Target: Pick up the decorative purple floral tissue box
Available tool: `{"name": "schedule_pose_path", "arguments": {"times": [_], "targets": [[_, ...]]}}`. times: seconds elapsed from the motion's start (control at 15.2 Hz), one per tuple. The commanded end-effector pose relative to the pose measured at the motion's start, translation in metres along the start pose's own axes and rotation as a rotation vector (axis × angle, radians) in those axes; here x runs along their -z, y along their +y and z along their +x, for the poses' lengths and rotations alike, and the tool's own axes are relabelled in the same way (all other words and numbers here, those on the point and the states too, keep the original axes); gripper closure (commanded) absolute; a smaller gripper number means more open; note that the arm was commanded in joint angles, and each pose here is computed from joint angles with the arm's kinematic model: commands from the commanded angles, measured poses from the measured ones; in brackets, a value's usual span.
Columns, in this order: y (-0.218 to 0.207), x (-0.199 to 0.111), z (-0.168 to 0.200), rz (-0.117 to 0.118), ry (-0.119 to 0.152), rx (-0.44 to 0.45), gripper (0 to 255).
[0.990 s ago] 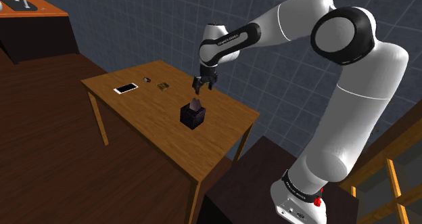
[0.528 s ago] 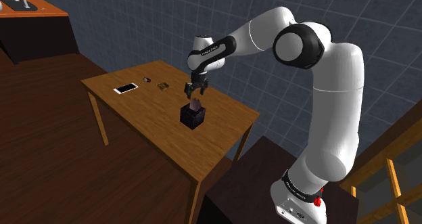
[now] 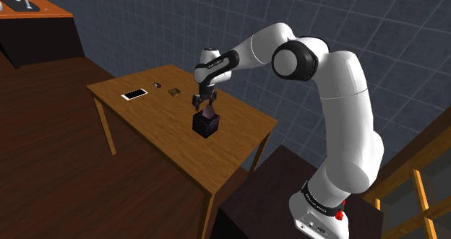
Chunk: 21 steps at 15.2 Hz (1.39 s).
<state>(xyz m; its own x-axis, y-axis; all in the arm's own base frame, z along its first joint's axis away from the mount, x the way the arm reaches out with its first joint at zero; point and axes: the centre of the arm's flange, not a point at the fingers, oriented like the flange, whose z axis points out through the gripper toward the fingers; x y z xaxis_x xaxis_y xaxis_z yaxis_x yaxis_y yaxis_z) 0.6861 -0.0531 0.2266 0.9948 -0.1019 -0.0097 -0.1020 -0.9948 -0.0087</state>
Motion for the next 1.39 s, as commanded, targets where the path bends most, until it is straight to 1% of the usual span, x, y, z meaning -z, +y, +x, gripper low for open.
{"name": "schedule_pose_path", "arguments": {"times": [0.0,0.13,0.26,0.33,0.92,1.32], "targets": [[0.000,-0.011,0.000,0.000,0.000,0.000,0],[0.000,-0.025,0.000,0.000,0.000,0.000,0],[0.000,-0.025,0.000,0.000,0.000,0.000,0],[0.000,-0.025,0.001,0.000,0.000,0.000,255],[0.000,-0.025,0.000,0.000,0.000,0.000,255],[0.000,0.007,0.000,0.000,0.000,0.000,255]]}}
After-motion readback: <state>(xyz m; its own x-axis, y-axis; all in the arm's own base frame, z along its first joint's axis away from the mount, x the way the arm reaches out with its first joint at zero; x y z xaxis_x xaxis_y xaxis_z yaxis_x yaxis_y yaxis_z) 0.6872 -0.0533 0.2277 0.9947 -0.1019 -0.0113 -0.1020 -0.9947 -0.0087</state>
